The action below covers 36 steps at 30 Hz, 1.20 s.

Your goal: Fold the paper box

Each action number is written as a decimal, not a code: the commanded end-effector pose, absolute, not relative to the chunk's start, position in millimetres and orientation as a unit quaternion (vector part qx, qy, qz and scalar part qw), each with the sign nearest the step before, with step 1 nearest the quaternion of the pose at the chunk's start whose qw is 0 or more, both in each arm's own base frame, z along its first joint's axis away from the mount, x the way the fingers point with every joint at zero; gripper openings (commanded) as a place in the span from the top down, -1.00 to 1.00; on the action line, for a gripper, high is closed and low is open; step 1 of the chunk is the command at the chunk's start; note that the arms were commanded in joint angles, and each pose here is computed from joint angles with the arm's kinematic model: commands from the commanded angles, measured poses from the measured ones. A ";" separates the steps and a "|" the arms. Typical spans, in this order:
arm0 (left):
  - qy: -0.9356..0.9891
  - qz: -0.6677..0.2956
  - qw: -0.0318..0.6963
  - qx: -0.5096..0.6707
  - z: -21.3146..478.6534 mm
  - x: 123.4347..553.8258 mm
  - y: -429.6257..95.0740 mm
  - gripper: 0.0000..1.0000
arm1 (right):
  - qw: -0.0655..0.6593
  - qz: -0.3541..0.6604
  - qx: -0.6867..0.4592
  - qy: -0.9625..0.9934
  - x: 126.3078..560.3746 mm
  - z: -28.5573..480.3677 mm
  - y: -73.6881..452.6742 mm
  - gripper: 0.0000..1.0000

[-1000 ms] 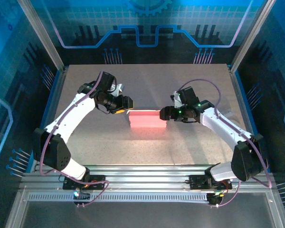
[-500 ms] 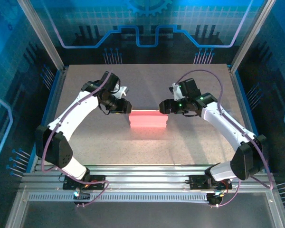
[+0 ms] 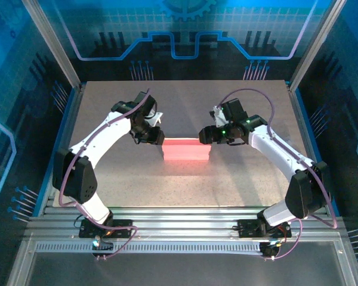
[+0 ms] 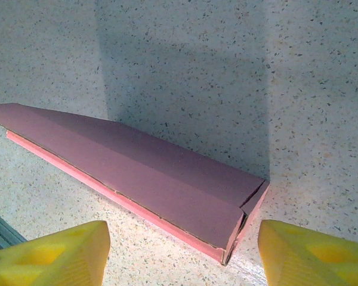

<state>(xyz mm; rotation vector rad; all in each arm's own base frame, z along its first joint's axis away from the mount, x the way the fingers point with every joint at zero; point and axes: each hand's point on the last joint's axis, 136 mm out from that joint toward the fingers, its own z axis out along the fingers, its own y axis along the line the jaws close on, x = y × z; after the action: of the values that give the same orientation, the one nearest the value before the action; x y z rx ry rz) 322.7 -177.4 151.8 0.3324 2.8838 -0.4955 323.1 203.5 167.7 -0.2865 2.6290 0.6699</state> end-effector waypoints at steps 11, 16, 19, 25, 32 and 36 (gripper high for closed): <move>0.967 -0.183 0.110 0.139 157.2 331.8 -198.7 0.63 | 0.199 0.262 -0.110 0.938 328.6 167.3 215.6 -0.26; 0.967 -0.181 0.106 0.142 155.9 328.9 -199.2 0.76 | 0.199 0.264 -0.110 0.937 328.7 166.7 216.4 -0.21; 0.968 -0.182 0.105 0.138 156.3 327.9 -199.3 0.80 | 0.200 0.267 -0.110 0.936 328.5 168.6 217.8 -0.19; 0.968 -0.186 0.103 0.133 156.1 326.5 -201.7 0.87 | 0.199 0.266 -0.108 0.937 326.4 166.4 216.5 -0.18; 0.968 -0.188 0.099 0.130 154.0 324.1 -202.9 0.91 | 0.197 0.264 -0.107 0.938 324.6 163.2 215.9 -0.17; 0.969 -0.189 0.096 0.124 152.0 320.8 -202.7 0.94 | 0.198 0.265 -0.104 0.938 325.2 163.7 216.0 -0.15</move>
<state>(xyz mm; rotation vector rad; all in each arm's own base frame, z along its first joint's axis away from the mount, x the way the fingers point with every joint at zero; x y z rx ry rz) 326.9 -191.5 150.8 0.3610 2.8715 -0.5057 327.0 209.0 159.6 -0.2835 2.6411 0.6979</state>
